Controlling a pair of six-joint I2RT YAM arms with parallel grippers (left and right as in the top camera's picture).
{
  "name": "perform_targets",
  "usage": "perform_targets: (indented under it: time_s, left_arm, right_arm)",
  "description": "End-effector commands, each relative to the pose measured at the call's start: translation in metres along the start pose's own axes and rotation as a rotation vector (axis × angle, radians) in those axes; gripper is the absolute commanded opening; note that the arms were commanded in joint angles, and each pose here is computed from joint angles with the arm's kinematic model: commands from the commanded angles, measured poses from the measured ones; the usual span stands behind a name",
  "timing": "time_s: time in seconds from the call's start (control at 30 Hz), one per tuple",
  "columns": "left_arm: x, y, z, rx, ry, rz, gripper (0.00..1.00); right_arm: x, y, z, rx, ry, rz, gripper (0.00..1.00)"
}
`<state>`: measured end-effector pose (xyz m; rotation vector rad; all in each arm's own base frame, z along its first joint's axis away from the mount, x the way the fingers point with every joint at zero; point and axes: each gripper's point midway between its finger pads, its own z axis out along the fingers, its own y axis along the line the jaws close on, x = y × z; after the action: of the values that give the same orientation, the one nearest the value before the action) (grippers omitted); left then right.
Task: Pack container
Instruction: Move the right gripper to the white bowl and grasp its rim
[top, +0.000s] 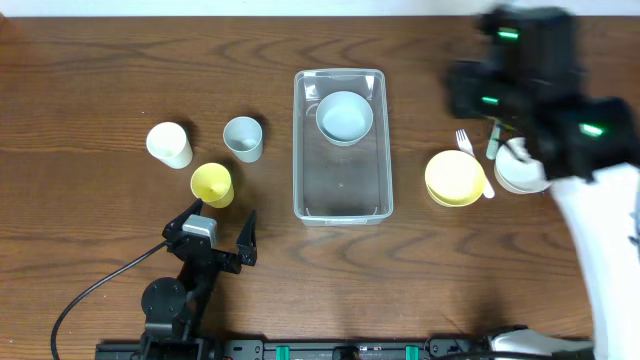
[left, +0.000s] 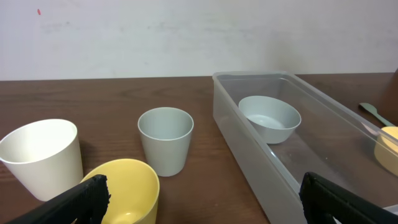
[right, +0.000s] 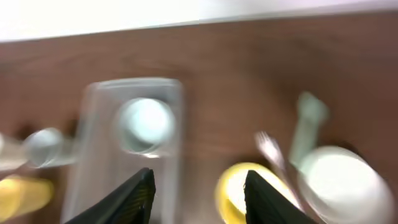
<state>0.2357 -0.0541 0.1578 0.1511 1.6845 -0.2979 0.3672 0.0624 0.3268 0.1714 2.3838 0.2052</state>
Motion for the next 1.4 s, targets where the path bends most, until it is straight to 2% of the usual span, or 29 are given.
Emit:
perform_targets:
  time_s: [0.0, 0.23, 0.4, 0.97, 1.37]
  left_arm:
    - [0.016, 0.002, 0.002, -0.001, 0.037, -0.002, 0.98]
    - [0.016, 0.002, 0.002, -0.001, 0.037, -0.002, 0.98]
    - [0.016, 0.002, 0.002, -0.001, 0.037, -0.002, 0.98]
    - [0.016, 0.002, 0.002, -0.001, 0.037, -0.002, 0.98]
    - [0.016, 0.002, 0.002, -0.001, 0.037, -0.002, 0.98]
  right_arm:
    - [0.016, -0.067, 0.017, 0.21, 0.081, 0.202, 0.48]
    - [0.071, -0.157, 0.039, 0.404, 0.215, 0.475, 0.47]
    - [0.113, -0.191, 0.071, 0.434, 0.262, 0.593, 0.45]
    - [0.194, -0.231, 0.123, 0.483, 0.257, 0.719, 0.38]
    - [0.193, -0.237, 0.145, 0.457, 0.171, 0.713, 0.39]
